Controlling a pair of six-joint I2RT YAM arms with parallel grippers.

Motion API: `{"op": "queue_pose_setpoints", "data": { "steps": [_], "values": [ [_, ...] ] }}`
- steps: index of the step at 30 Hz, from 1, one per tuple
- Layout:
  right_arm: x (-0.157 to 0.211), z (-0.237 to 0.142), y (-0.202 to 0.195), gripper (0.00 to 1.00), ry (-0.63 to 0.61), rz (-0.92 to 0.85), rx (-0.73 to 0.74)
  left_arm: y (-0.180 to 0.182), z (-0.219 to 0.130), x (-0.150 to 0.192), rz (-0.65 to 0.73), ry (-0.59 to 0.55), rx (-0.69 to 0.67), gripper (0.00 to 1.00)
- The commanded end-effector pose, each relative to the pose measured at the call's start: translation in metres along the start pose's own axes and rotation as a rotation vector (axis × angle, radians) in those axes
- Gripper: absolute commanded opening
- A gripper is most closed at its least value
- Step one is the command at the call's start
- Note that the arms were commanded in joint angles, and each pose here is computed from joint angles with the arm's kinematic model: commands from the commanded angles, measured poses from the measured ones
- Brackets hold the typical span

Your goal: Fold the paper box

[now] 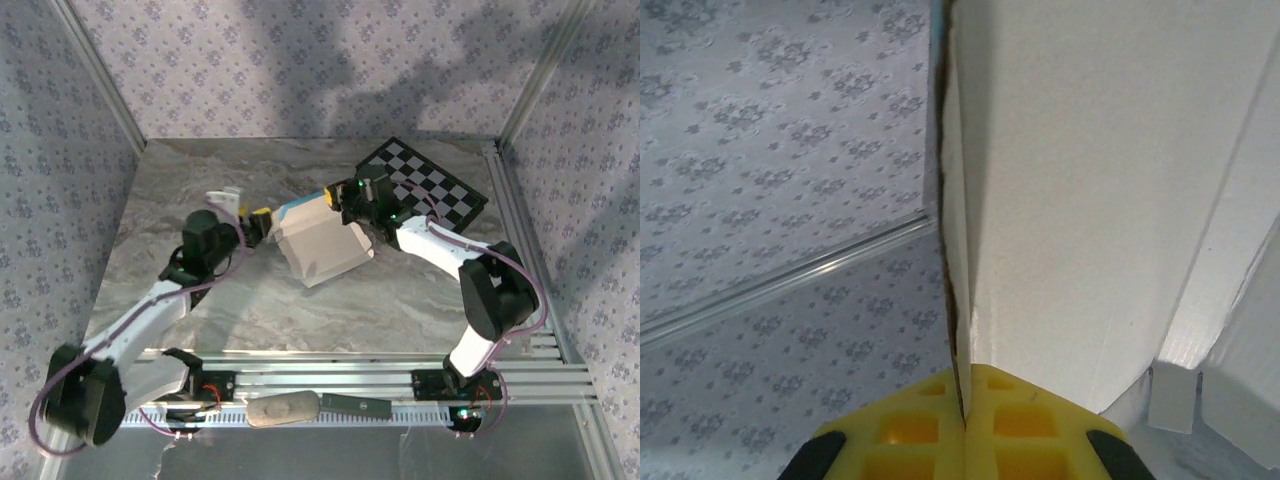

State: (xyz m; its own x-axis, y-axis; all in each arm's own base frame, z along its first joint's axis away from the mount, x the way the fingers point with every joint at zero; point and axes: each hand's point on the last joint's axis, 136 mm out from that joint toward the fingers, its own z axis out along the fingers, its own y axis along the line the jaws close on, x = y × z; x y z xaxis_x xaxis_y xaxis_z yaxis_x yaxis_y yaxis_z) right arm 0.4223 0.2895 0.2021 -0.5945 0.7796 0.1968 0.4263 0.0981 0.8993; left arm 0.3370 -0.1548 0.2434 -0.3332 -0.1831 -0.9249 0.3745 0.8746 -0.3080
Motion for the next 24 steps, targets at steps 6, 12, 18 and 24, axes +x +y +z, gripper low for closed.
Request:
{"op": "queue_pose_setpoints", "data": {
  "steps": [6,12,18,24],
  "values": [
    [-0.003,-0.007,0.018,0.00,-0.010,-0.054,-0.072,-0.034,-0.004,-0.014,-0.733,0.264,0.038,0.49],
    [-0.002,-0.009,0.018,0.00,-0.007,-0.057,-0.080,-0.056,0.021,0.006,-0.876,0.430,-0.035,0.50],
    [-0.002,-0.011,0.018,0.00,-0.005,-0.056,-0.080,-0.055,0.045,0.013,-0.902,0.447,-0.061,0.50],
    [-0.002,-0.011,0.017,0.00,0.001,-0.051,-0.081,-0.058,0.057,0.018,-0.923,0.455,-0.043,0.50]
  ]
}}
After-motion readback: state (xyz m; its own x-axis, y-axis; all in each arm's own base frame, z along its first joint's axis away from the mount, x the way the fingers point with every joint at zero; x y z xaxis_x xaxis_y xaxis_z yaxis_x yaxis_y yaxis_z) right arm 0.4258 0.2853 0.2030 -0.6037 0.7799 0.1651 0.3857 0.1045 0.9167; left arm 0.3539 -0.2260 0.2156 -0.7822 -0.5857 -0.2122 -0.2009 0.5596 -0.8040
